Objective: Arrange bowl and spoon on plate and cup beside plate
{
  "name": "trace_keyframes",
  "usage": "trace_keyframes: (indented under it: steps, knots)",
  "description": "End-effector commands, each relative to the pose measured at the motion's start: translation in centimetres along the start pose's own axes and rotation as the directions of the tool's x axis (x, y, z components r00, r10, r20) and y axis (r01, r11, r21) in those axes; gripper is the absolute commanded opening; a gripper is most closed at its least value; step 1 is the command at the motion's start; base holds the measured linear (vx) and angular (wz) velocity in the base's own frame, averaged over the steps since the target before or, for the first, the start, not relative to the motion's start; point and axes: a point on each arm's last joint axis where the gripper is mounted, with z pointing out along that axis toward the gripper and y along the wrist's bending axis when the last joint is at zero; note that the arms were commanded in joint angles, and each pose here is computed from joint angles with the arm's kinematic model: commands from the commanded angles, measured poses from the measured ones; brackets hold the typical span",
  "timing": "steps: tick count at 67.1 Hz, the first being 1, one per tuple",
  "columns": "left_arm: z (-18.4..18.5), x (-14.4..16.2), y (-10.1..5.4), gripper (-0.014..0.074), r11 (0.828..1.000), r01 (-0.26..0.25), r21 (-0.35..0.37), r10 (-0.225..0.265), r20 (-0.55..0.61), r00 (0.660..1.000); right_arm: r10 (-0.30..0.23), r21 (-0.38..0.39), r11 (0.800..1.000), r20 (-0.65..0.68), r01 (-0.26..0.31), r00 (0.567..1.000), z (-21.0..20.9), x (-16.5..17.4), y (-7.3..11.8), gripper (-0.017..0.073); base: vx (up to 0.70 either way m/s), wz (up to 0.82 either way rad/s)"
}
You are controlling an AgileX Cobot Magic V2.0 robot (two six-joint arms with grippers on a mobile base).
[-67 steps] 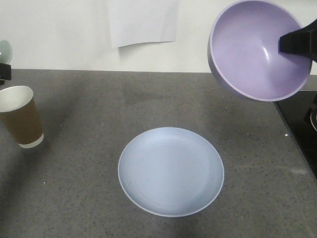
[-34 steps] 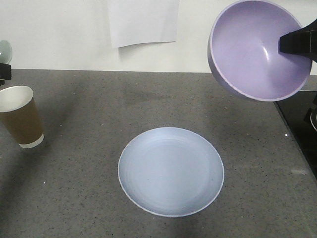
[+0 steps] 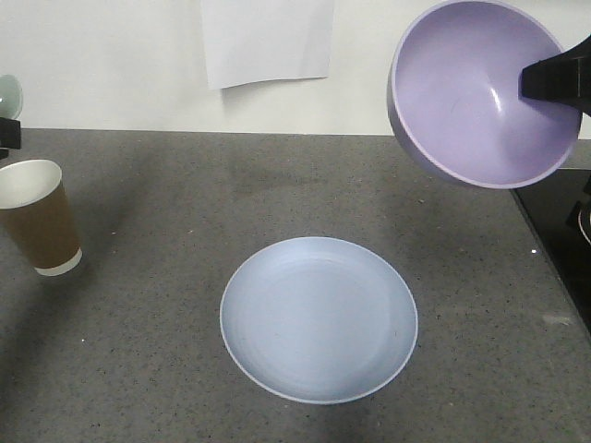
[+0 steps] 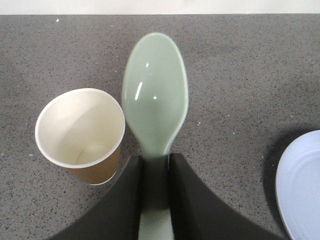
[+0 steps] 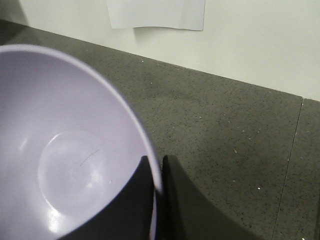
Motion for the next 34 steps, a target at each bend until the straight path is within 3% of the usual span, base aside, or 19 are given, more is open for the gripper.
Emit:
trace_keyframes:
  steps: [1, 34]
  knots:
    - [-1.17, -1.08, -0.22, -0.0006, 1.000, 0.013, 0.009, -0.014, 0.101, 0.995, -0.007, 0.014, 1.000, 0.111, 0.006, 0.994, -1.42, -1.35, 0.32, -0.0004, 0.00, 0.00]
    - [-1.17, -1.08, -0.22, -0.0006, 1.000, 0.013, 0.009, -0.014, 0.101, 0.995, -0.007, 0.014, 1.000, 0.111, 0.006, 0.994, -1.42, -1.35, 0.32, -0.0004, 0.00, 0.00]
